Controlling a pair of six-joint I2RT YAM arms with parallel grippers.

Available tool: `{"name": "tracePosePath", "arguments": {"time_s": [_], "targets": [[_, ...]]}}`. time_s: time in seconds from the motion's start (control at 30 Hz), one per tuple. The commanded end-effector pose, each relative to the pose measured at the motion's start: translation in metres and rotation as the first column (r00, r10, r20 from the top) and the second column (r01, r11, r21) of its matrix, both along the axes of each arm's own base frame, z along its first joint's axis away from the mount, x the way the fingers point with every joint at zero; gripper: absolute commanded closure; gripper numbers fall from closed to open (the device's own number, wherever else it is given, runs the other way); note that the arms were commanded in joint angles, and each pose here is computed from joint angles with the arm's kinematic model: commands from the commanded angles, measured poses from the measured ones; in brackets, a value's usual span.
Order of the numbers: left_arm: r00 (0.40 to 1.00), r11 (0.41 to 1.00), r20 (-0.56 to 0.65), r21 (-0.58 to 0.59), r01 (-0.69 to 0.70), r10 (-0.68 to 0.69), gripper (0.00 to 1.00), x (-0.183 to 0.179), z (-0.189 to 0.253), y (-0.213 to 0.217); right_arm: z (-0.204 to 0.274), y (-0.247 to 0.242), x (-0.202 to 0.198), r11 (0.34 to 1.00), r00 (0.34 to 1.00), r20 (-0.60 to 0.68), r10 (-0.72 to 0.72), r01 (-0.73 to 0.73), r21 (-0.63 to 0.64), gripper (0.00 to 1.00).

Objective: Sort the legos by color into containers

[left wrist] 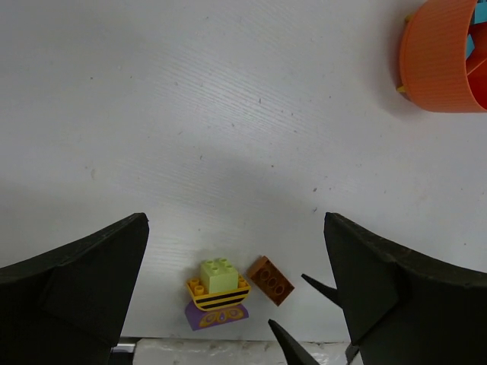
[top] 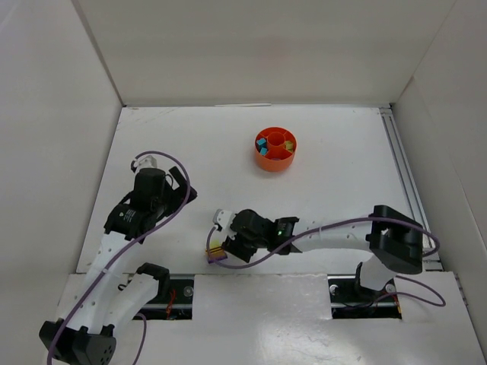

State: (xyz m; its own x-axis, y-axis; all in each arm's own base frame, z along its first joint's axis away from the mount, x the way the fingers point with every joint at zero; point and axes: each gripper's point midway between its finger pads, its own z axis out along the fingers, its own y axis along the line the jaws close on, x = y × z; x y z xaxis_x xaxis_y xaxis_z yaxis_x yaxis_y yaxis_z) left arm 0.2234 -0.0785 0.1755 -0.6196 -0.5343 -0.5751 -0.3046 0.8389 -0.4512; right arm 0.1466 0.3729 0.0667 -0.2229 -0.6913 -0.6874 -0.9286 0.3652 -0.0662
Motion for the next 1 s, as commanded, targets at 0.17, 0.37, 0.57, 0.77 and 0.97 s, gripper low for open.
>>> {"name": "tracePosePath", "arguments": {"time_s": [0.17, 0.37, 0.57, 0.77, 0.97], "targets": [[1.000, 1.000, 0.014, -0.018, 0.002, -0.002, 0.01, -0.003, 0.003, -0.001, -0.027, 0.005, 0.006, 0.987, 0.987, 0.044, -0.155, 0.157, -0.036, 0.26], [1.000, 1.000, 0.031, -0.023, 0.002, -0.002, 0.01, -0.004, 0.007, 0.000, -0.036, 0.005, 0.017, 0.978, 0.977, 0.091, -0.194, 0.200, -0.061, 0.26], [0.999, 1.000, 0.042, -0.020, -0.004, 0.005, 0.01, -0.004, 0.009, 0.001, -0.045, 0.014, 0.019, 0.981, 0.980, 0.091, -0.180, 0.186, -0.062, 0.40], [0.999, 1.000, 0.042, -0.020, -0.004, 0.005, 0.01, -0.004, 0.009, 0.001, -0.040, 0.011, 0.016, 0.981, 0.980, 0.074, -0.184, 0.188, -0.043, 0.65], [0.999, 1.000, 0.052, -0.023, -0.004, 0.005, 0.01, -0.002, 0.010, 0.001, -0.010, 0.011, 0.022, 0.978, 0.972, 0.113, -0.206, 0.205, 0.027, 0.81]]}}
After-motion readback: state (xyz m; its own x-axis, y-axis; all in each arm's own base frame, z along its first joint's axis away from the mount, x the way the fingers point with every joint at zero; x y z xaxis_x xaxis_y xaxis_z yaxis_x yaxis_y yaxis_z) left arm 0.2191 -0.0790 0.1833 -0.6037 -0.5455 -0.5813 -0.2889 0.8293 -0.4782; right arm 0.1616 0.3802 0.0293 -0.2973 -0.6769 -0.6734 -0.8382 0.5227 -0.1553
